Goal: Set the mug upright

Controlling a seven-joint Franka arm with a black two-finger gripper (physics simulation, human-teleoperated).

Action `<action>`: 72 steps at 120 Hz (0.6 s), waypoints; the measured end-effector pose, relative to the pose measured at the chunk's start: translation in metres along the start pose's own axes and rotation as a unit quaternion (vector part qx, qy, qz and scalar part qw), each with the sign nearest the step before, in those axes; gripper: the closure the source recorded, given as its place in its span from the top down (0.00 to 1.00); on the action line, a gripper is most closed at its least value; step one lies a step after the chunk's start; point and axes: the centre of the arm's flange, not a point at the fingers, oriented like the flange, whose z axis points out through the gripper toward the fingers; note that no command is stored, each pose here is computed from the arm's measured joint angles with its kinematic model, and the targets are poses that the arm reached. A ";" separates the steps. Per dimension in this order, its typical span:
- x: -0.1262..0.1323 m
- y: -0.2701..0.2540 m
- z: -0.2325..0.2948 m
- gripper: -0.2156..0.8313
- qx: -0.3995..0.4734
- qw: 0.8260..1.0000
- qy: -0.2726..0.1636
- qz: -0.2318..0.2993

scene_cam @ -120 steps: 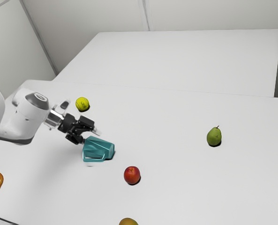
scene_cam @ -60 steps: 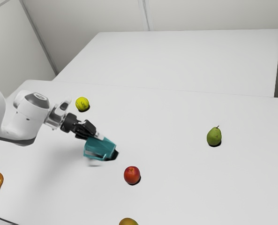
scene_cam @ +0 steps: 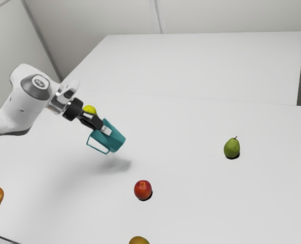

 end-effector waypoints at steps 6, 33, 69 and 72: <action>0.008 0.009 0.000 0.06 0.021 0.999 -0.025 0.016; 0.036 0.052 0.011 0.05 0.128 0.982 -0.126 0.054; 0.045 0.079 0.029 0.05 0.248 0.951 -0.185 0.025; 0.045 0.080 0.031 0.05 0.256 0.948 -0.187 0.021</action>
